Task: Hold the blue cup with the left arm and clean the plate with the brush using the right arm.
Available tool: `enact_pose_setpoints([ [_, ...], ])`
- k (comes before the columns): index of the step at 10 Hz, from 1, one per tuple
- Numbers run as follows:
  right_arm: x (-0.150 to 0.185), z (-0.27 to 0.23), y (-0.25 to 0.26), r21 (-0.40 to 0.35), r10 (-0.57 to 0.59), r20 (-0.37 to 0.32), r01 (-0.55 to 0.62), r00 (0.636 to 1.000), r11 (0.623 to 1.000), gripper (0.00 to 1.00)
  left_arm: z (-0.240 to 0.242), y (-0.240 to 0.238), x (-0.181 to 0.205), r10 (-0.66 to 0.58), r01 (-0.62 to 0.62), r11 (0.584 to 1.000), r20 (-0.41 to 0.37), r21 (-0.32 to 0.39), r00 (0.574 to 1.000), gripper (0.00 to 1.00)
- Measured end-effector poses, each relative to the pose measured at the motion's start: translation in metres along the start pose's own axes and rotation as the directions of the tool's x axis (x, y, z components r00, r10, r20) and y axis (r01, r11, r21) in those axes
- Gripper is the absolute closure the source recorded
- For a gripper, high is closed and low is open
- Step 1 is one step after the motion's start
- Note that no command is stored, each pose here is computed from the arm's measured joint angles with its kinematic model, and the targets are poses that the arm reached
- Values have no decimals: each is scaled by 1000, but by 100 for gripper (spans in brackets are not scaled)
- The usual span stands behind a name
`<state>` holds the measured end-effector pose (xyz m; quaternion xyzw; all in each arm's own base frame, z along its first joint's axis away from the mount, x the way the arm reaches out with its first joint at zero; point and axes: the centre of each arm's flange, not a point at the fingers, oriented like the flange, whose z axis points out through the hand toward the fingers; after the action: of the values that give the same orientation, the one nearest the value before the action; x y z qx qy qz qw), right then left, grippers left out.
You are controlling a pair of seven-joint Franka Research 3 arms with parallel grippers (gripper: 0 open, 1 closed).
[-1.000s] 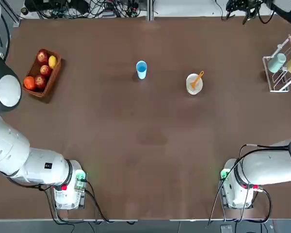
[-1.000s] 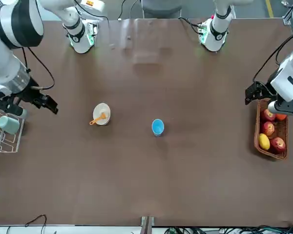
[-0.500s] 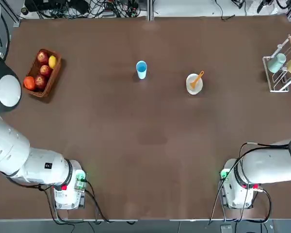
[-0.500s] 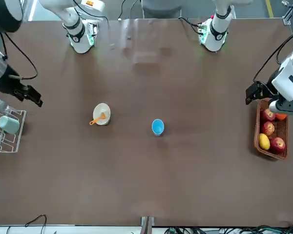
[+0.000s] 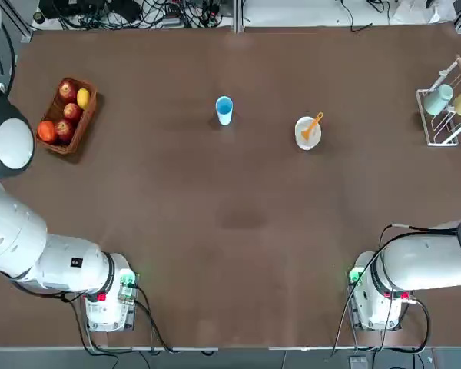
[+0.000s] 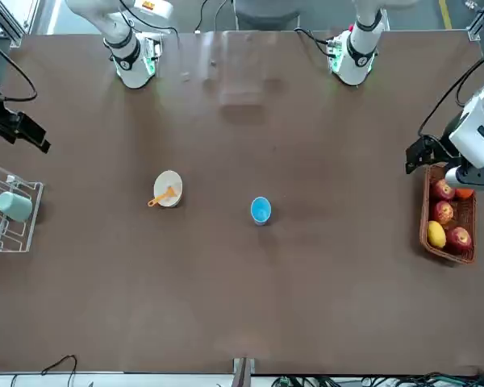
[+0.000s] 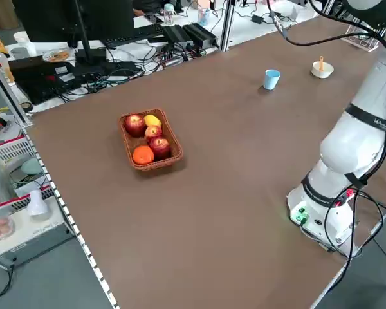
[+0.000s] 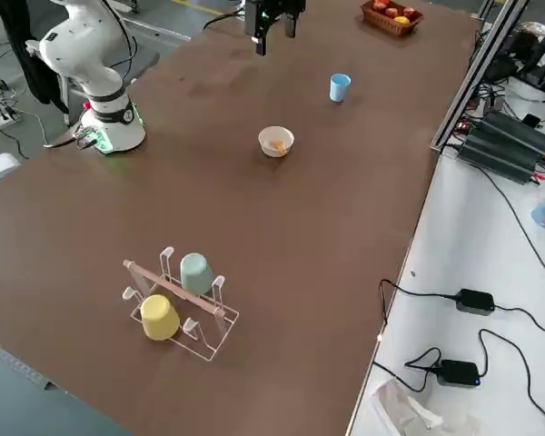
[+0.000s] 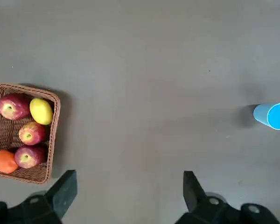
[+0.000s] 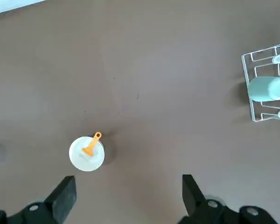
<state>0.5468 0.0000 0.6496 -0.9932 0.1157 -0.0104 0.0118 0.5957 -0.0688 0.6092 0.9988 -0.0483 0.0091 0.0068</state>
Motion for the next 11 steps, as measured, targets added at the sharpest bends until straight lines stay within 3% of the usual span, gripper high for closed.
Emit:
enact_pose_setpoints([
  [3,-2,-11,4,0,-5,1,5,1000,1000,0,0,0,0,0,0,1000,0,0,1000,0],
  [7,-7,-20,6,-2,-126,17,126,992,992,0,0,0,0,-1,1,1000,0,0,1000,0],
  [11,-7,-21,6,-2,-137,17,137,990,991,0,0,1,0,0,0,1000,0,0,1000,0],
])
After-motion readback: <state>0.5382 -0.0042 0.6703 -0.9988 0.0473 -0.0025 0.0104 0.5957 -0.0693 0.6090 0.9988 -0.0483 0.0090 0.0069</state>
